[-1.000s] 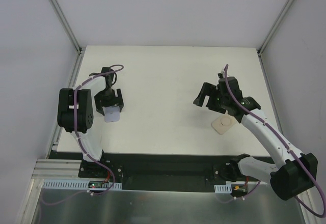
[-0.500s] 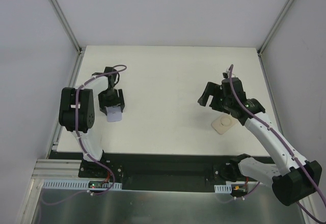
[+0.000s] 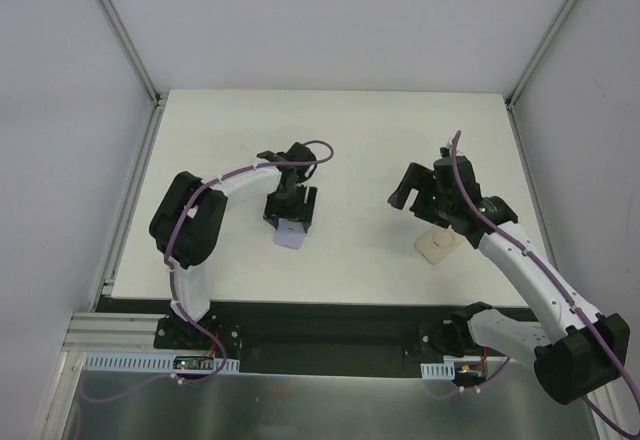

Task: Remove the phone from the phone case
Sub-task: Pick up the phone at the center of the board.

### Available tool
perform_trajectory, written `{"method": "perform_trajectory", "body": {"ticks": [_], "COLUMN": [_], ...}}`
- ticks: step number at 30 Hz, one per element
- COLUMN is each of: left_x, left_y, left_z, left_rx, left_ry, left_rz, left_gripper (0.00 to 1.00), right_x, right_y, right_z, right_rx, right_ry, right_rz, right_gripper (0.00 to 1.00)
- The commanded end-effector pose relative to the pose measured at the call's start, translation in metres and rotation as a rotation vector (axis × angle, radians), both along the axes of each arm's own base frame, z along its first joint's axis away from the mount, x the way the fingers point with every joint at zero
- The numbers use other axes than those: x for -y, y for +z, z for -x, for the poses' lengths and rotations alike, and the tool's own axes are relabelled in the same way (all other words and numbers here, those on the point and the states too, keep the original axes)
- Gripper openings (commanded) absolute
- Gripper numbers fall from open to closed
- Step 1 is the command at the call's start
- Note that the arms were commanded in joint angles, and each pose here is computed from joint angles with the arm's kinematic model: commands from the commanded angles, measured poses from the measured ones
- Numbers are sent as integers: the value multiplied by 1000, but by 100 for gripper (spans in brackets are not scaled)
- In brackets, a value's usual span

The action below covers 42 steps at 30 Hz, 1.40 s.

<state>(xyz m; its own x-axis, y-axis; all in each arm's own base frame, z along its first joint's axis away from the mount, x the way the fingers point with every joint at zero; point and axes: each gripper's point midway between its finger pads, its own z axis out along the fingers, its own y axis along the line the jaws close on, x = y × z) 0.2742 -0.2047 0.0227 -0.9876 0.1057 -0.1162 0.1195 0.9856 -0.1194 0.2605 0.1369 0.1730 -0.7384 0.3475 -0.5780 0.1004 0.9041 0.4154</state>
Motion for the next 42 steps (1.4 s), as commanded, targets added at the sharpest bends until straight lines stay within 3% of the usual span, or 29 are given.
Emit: {"method": "perform_trajectory", "body": {"ticks": [1,10,19,23,27,32,35,37,38,39,42], "left_x": [73,100,106,109,113,116,117,118,118,119,119], "left_y": [19,43,47,54,58,65,70,73,73,74,80], "left_z": [11,24,43,44,47,51,51,51,52,53,53], "left_rx": [2,2,-34,-34,-33,-37,-28,-24,-25,-23,10], "left_ry": [-60,-126,-115,-124,-134,-142,-151,-157,-159,-166,-188], "left_rz": [232,396,496,523,535,557,568,574,576,578,577], "left_gripper": [53,51,51,50,51,51,51,51,51,52,59], "right_x": [-18,-74,-107,-124,-140,-167,-175,-179,-179,-180,-180], "right_y": [-34,-56,-80,-86,-91,-94,-99,-99,-98,-98,-96], "right_z": [8,-8,-22,-25,-30,-25,-22,-22,-22,-21,-21], "right_rx": [-113,-229,-343,-379,-397,-431,-441,-439,-440,-440,-442], "right_ry": [-28,13,24,46,70,140,154,162,163,166,163], "right_rz": [-118,-385,-455,-498,-517,-518,-509,-518,-523,-524,-530], "right_gripper": [96,98,97,90,78,69,53,34,16,5,2]}}
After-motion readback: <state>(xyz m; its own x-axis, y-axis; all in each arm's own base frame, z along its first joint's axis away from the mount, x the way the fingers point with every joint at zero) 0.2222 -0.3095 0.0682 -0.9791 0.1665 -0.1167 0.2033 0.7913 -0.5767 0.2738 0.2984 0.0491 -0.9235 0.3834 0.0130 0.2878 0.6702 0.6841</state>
